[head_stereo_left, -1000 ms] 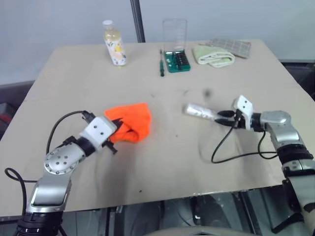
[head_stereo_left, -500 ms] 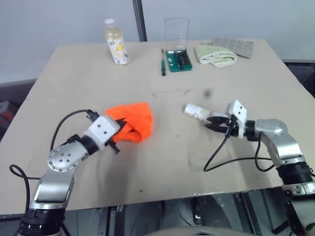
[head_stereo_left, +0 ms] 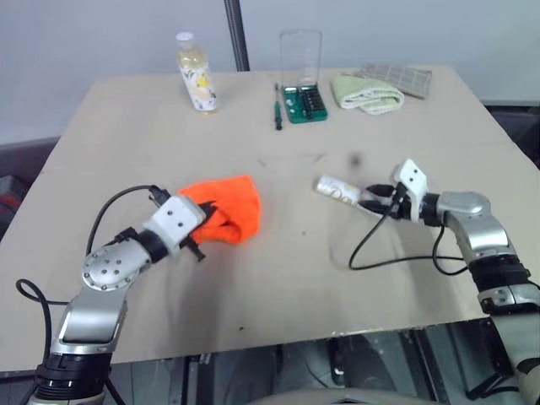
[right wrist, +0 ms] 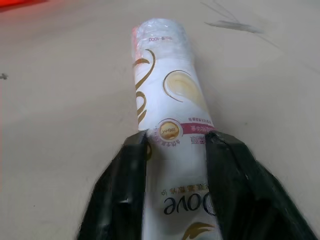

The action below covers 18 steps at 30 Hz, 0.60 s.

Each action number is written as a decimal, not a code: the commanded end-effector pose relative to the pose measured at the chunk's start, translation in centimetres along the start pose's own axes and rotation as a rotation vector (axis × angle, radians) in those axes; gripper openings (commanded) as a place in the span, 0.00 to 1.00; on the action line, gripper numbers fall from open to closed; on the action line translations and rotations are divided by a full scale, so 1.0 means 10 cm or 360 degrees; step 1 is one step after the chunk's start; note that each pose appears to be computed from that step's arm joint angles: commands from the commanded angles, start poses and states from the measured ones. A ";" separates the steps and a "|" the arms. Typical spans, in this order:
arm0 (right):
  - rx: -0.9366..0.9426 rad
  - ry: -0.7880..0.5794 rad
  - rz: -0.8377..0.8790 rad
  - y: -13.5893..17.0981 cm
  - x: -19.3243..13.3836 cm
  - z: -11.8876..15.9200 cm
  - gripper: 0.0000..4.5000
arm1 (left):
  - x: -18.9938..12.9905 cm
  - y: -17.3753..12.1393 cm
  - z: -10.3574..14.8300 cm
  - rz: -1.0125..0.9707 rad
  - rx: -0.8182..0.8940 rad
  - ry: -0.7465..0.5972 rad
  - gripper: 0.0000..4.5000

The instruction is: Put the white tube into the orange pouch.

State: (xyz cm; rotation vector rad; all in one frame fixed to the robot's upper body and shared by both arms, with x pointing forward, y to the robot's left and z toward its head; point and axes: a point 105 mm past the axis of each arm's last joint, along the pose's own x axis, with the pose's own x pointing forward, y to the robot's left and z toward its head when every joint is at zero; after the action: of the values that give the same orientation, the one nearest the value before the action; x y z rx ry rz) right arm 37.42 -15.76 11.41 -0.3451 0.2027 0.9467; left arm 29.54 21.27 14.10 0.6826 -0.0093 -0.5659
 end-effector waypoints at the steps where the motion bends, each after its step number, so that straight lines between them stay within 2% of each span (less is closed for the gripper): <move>1: -0.0040 -0.0052 -0.0017 -0.04 -0.01 0.10 0.79 | -0.03 0.05 0.03 0.0010 0.0036 -0.0010 0.00; 3: -0.0011 -0.0060 -0.0002 -0.02 -0.01 0.09 0.98 | -0.03 0.05 0.03 0.0009 0.0036 -0.0008 0.00; 7: 0.0121 -0.0068 0.0028 0.00 0.00 0.06 0.98 | -0.02 0.05 0.02 0.0003 0.0039 -0.0010 0.00; 11: 0.0294 -0.0015 0.0031 -0.02 0.06 -0.10 0.98 | 0.01 0.05 0.02 -0.0007 0.0047 -0.0017 0.00; 18: 0.0263 0.0083 0.0035 -0.04 0.12 -0.25 0.98 | 0.03 0.06 0.03 -0.0011 0.0046 -0.0026 0.00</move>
State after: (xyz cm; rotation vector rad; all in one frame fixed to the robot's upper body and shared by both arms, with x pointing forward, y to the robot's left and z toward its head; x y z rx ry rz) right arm 38.39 -15.78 9.49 -0.1958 0.2978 0.9396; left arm 30.07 21.50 13.85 0.6830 0.0003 -0.5741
